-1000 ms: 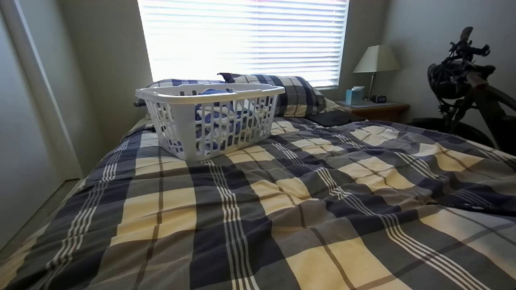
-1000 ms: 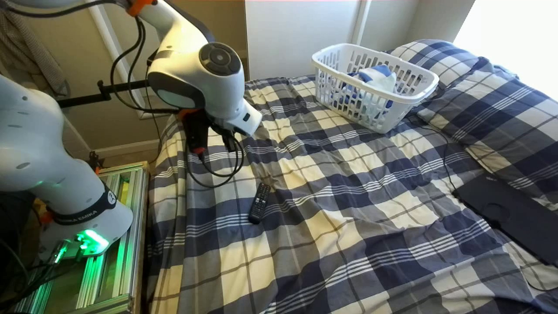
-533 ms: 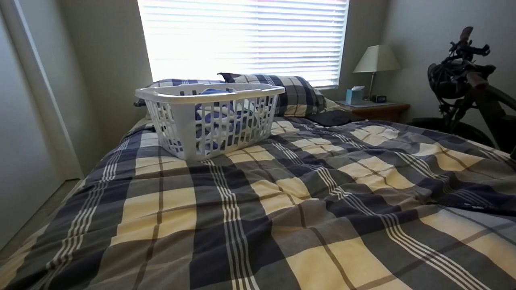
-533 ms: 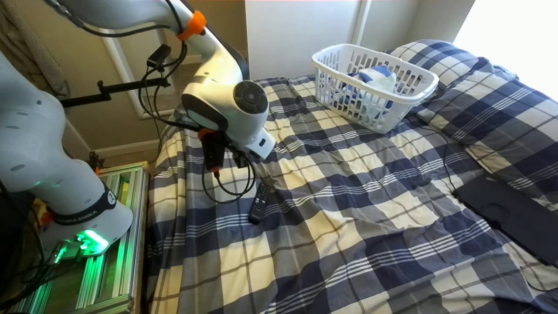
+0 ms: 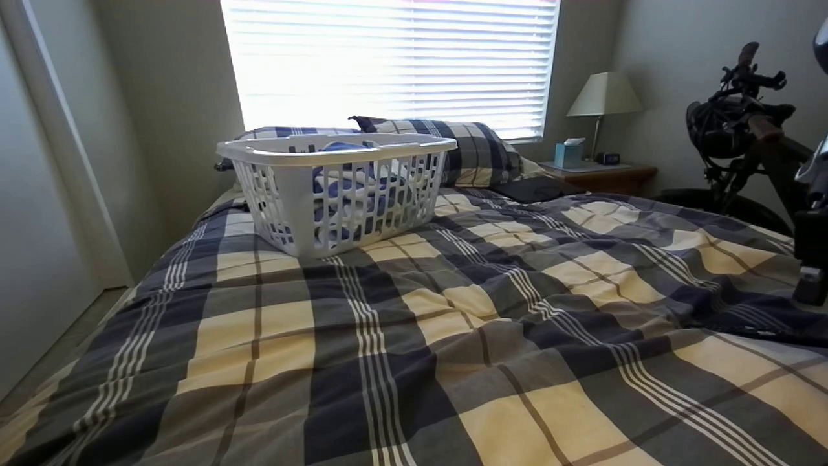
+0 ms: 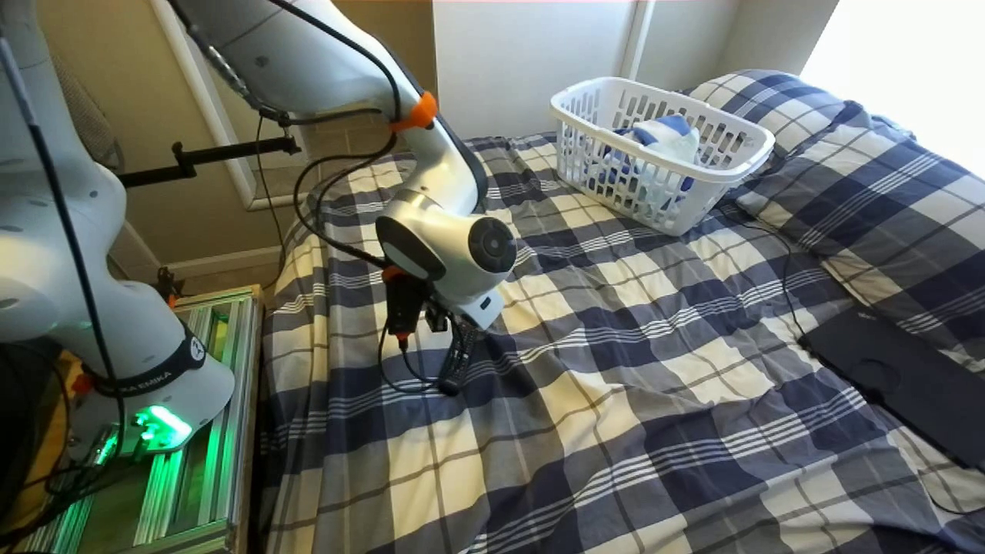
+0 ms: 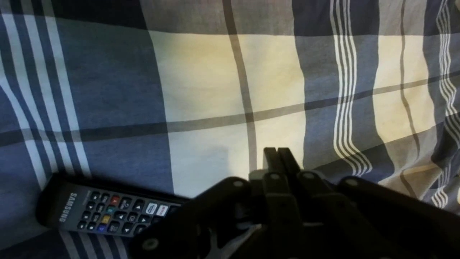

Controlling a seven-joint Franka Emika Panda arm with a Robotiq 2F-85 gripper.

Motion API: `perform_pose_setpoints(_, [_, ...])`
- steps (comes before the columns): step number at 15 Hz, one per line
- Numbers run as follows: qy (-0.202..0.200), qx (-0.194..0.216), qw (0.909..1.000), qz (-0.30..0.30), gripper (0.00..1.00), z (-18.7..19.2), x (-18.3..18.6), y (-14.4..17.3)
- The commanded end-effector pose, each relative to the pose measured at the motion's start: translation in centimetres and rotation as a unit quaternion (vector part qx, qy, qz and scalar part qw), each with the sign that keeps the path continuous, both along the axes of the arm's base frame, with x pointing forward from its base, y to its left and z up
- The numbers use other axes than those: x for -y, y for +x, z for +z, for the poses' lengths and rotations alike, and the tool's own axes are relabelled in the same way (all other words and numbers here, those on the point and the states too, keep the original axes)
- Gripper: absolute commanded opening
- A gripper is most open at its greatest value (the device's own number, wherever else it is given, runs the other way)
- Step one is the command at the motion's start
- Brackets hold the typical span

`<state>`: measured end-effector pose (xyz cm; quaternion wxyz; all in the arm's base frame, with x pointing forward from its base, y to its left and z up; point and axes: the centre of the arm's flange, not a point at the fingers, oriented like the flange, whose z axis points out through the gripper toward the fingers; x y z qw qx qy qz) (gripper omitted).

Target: Press a button on the remote control

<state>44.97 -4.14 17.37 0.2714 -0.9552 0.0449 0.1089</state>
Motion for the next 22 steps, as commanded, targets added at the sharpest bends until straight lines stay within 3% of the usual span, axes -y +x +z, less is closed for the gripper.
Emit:
perform_pose_setpoints(1, [0.001,-0.006,1.0000,0.000,0.06,-0.6,0.1,0.2])
perform_pose_setpoints(10, [-0.004,-0.019,0.9997,-0.015,0.05,-2.1,0.9,1.4])
perform_pose_setpoints(22, [-0.053,-0.032,0.9949,-0.080,0.05,-5.0,3.4,3.4])
